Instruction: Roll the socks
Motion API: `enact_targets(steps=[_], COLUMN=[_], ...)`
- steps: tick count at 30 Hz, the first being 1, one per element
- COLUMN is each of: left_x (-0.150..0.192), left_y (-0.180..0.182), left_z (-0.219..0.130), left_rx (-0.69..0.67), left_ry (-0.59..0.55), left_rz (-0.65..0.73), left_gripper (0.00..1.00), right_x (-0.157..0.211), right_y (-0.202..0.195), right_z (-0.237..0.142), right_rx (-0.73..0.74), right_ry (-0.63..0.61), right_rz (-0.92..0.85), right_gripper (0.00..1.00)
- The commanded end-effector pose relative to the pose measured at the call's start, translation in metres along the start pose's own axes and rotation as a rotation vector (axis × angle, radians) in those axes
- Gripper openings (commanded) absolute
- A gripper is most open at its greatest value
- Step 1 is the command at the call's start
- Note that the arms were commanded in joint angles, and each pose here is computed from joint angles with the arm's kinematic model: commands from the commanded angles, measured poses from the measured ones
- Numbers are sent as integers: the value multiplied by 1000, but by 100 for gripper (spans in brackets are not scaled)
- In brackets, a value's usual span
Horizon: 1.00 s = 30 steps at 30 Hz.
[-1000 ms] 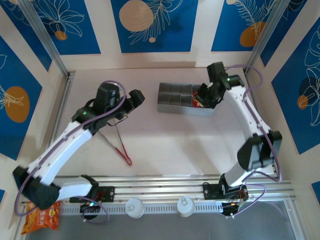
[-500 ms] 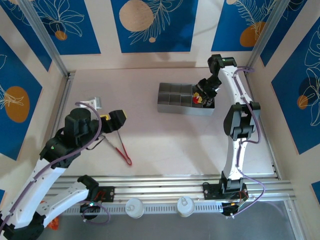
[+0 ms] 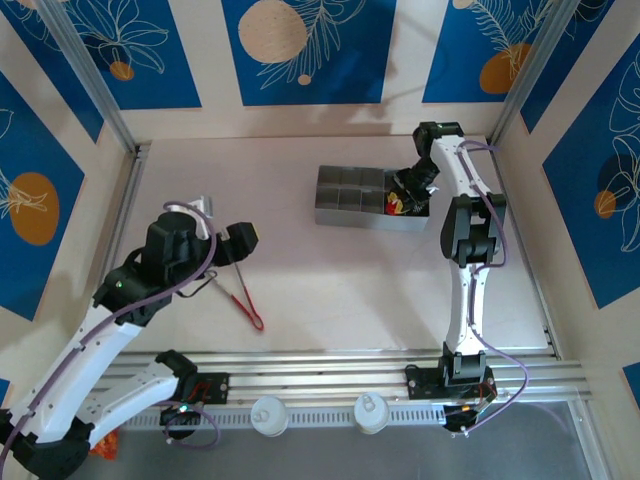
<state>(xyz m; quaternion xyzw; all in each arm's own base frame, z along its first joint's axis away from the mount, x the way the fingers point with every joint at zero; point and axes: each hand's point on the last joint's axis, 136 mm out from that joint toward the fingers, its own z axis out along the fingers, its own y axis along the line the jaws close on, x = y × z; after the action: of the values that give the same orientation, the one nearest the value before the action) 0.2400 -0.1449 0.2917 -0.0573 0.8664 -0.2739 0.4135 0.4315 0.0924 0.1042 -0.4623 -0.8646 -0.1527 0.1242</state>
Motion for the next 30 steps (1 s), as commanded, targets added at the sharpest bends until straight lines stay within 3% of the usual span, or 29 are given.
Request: enact_targets(steps=[1,3,5,9,13,19,24,26,27,30], left_x=[-14,-14,-15,-16,-15,-17,-18,-16,-16,-13], left_y=[-12,-12,-12,-12,-11,-12,-5,2,7,20], left_z=[-7,-7,-8,-10,-12,-16,-20,-22,-23,-27], left_rx=[43,41,41,42,40,39,-10,-57,-85,-164], left_ry=[-40,-41,-44,-49,-48,-53,-44,-23,-15,16], left_rz=[-13,-16,-19,-21,-22,-21,-33,-50,-57,-68], left_gripper=[93,93,93,93,93,93,95,96,99,100], right_x=[2,1,1,6,11,15,17,23,27,39], right_y=[8,10,12,13,15,17,9,5,2,-19], right_z=[1,3,2,-7,-21,-57,-108,-134,-146,-172], right_rx=[-25,-27,-23,-14,-16,-56,-81,-105,-128,-191], right_ry=[30,31,17,-13,-49,-139,-368,-514,-575,-701], right_rz=[42,40,30,9,-12,-56,-180,-291,-337,-441], right_gripper=[1,10,27,50,63,66,67,79,97,99])
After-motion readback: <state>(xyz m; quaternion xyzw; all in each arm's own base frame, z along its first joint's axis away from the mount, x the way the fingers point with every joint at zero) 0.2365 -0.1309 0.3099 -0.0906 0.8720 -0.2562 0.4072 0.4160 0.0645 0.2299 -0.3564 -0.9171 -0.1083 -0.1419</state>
